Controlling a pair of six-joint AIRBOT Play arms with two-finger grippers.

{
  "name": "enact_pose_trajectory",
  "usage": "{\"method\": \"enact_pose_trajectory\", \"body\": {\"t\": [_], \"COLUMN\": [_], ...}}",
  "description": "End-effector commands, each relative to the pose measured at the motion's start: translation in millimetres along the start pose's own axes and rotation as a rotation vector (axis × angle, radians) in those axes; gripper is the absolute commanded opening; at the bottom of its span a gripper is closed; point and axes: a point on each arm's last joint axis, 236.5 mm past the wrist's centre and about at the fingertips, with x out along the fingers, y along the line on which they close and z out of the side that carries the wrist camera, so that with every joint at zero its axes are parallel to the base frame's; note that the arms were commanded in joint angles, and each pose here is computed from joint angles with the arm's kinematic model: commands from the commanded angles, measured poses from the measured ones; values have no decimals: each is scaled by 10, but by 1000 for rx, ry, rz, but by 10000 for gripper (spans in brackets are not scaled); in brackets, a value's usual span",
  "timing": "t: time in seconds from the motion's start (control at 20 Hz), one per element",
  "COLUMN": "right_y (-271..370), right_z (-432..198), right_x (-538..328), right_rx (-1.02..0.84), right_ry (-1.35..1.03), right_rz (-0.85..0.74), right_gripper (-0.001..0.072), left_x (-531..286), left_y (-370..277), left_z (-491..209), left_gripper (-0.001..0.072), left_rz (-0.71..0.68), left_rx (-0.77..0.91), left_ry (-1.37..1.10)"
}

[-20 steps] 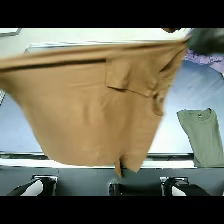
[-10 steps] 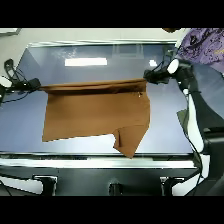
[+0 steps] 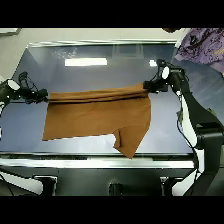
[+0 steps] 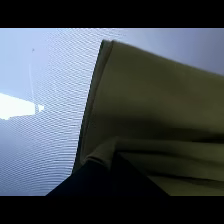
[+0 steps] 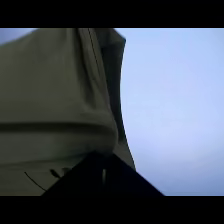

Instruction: Fold the clothes and pants, and hang the long-sleeved shirts on hangers.

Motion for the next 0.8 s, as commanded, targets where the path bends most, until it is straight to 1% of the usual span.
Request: {"method": "enact_pose_trajectory", "body": {"t": [0.0,0.2,0.6,0.65,0.75], "right_y": [-65,-82,-55,-45,-23], "right_z": [-291,-447,-583,-599,-619], "right_x": [34,46,179,204,233], "right_rx": [-4,-2,4,6,7], "right_ry": [123,190,248,254,262], "right_rz": [-28,-34,-17,-12,-2], "right_gripper": [27,27,28,28,29], "left_x": [1,0,144,163,194], "left_y": [72,72,121,125,110], "left_z": [-327,-444,-671,-675,-669], "left_gripper": [16,17,19,23,60], "left_rz": [30,29,33,33,31], "left_rx": [-14,-16,-29,-31,-29], "left_ry": [138,187,252,254,250]}}
